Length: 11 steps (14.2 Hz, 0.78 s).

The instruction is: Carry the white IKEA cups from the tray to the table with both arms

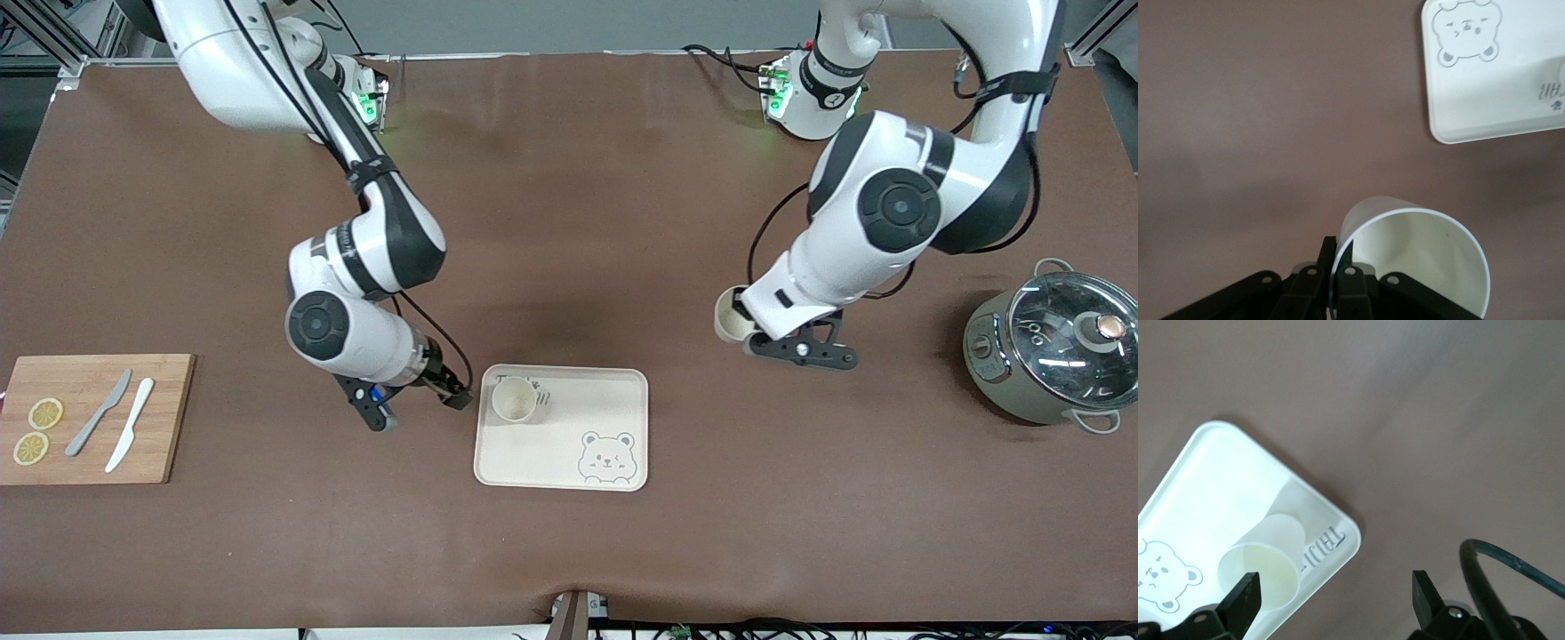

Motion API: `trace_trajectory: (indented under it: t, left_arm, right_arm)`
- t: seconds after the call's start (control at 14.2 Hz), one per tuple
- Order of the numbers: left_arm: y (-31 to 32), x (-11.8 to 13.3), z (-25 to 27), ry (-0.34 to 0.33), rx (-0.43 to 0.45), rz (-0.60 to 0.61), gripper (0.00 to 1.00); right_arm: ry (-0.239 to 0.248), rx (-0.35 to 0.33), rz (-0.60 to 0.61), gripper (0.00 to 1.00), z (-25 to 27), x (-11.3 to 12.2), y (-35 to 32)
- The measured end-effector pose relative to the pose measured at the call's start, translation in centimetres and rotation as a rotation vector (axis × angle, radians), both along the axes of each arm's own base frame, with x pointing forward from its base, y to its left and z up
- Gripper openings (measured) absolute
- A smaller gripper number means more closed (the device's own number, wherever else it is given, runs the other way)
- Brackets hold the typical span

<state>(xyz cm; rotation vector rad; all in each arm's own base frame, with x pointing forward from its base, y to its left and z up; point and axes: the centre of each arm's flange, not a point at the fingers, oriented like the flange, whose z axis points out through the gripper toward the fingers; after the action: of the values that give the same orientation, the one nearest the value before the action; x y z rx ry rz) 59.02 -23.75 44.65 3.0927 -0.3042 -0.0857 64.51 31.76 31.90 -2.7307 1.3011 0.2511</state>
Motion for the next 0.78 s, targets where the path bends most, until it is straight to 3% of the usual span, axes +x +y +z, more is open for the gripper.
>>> trace_trajectory:
  t: [0.21, 0.49, 0.78]
  left_arm:
    - [2.8, -2.3, -1.7, -0.058, -0.003, -0.003, 0.04]
    - [6.5, -7.6, -8.7, -0.159, -0.014, -0.030, 0.04]
    - [13.7, -10.5, -12.7, -0.171, -0.027, -0.063, 0.04]
  right_arm:
    - [-0.005, -0.005, -0.011, 1.00, -1.1, -0.5, 2.2]
    - [-0.040, -0.013, -0.049, 1.00, -3.4, -0.3, 3.4]
    - [-0.046, -0.014, -0.076, 1.00, -5.0, 0.1, 4.6]
